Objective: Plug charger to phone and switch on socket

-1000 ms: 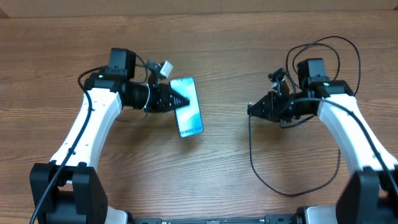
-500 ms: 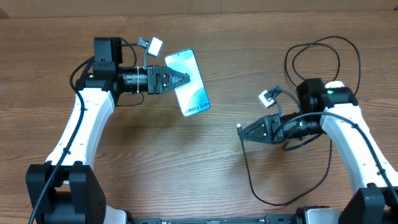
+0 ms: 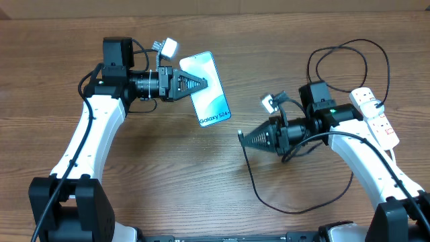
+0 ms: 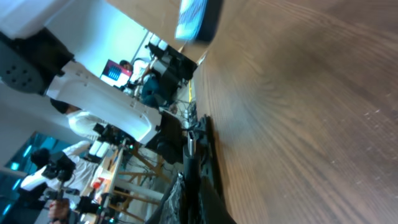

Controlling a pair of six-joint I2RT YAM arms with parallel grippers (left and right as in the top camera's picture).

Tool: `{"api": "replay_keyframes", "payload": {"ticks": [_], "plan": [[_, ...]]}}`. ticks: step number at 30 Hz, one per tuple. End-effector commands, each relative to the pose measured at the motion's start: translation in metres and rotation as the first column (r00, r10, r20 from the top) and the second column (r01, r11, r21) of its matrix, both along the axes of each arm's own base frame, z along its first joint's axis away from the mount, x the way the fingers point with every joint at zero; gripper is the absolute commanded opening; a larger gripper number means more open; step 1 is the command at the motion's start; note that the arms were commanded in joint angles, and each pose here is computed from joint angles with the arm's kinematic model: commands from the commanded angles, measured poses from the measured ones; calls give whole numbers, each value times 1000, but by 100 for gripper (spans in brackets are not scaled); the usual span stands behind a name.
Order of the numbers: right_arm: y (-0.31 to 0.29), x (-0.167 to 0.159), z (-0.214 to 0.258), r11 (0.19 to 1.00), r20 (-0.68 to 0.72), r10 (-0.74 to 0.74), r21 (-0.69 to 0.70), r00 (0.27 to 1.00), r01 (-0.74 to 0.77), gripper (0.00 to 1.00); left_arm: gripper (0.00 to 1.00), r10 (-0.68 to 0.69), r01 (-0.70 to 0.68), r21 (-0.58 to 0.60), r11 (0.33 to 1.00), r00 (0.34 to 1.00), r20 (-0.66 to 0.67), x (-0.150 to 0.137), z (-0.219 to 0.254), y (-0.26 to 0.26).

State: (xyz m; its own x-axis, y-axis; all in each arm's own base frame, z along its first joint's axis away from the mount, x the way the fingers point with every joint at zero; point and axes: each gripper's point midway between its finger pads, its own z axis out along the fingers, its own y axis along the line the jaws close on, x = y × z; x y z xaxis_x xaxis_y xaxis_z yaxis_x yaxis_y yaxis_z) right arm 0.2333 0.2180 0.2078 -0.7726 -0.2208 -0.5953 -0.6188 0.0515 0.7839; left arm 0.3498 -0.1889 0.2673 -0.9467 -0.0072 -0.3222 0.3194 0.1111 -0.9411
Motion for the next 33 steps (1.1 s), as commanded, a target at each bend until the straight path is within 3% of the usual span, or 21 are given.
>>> {"api": "replay_keyframes", "payload": {"ticks": [1, 5, 13, 33], "plan": [[2, 11, 0, 996, -161, -73, -62, 984, 64, 4, 4, -43, 43, -41, 998, 999, 8, -7, 16, -3], [12, 13, 5, 997, -174, -60, -56, 983, 51, 4, 4, -36, 37, -35, 999, 999, 9, -6, 15, -3], [44, -16, 5, 996, -191, 57, -62, 980, -69, 4, 4, -28, 29, -27, 999, 1000, 10, -5, 13, -3], [53, 1, 21, 999, -175, 33, -25, 984, -38, 4, 4, -67, 71, -61, 996, 995, 67, -11, 20, -3]]}}
